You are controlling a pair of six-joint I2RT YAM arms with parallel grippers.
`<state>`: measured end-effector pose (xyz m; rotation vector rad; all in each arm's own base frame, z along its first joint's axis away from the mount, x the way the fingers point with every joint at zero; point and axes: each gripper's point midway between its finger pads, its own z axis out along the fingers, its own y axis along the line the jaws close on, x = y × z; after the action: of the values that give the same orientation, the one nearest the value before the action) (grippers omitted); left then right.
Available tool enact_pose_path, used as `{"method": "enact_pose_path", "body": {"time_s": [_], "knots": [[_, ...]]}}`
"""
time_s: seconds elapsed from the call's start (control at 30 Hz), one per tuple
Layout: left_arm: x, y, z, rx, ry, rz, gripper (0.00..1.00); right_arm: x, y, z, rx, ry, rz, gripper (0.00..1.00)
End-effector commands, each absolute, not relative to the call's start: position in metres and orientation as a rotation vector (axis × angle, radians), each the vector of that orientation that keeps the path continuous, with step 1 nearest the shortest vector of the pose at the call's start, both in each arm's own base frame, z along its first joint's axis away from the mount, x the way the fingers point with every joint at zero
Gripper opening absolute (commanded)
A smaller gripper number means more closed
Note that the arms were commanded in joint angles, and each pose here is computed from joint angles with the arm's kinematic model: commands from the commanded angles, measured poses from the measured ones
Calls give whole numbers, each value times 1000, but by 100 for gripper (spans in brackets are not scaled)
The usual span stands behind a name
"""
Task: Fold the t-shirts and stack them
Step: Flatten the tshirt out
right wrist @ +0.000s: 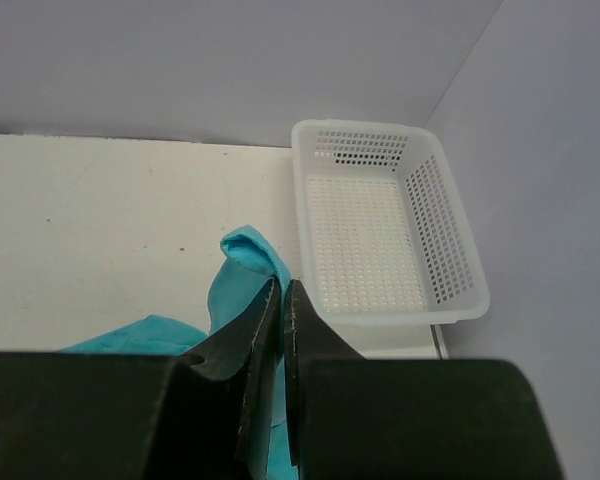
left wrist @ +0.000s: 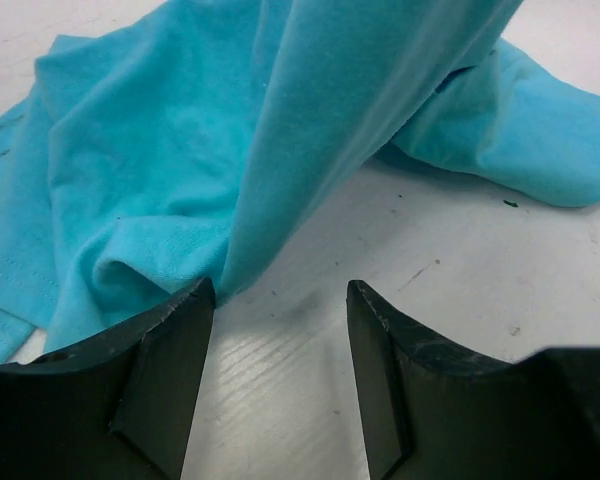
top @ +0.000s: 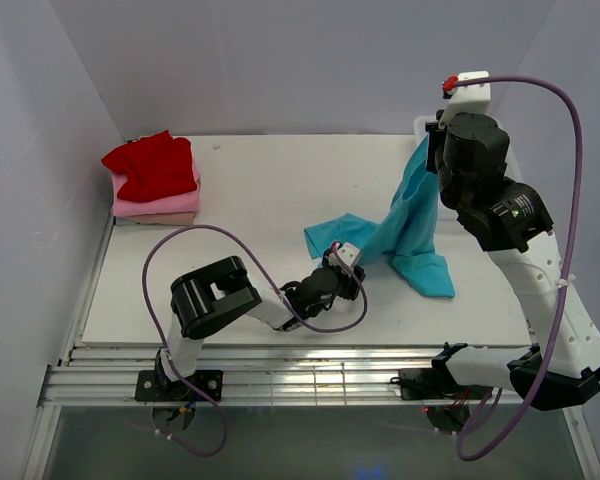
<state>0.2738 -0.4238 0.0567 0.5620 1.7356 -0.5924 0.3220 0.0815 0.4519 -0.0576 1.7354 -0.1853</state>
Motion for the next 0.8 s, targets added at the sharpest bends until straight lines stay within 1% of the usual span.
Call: {"method": "enact_pose_path", "body": {"time_s": [0.0, 0.1, 0.37, 0.6, 0.77], "knots": [[258, -441, 85, 529, 1681, -700, 66, 323, 78, 467, -7, 1675, -170, 8], [254, -446, 84, 501, 1678, -681, 66, 324, 79, 465, -10, 1678, -167, 8], [275, -465, 81, 411, 1674, -630, 69, 320, 75, 463, -10, 1680, -186, 8], [312, -450, 70, 328, 1649, -346, 72, 315, 72, 464, -7, 1672, -172, 8], [336, -414, 65, 222, 1659, -211, 73, 311, 70, 461, -7, 1676, -177, 8]]}}
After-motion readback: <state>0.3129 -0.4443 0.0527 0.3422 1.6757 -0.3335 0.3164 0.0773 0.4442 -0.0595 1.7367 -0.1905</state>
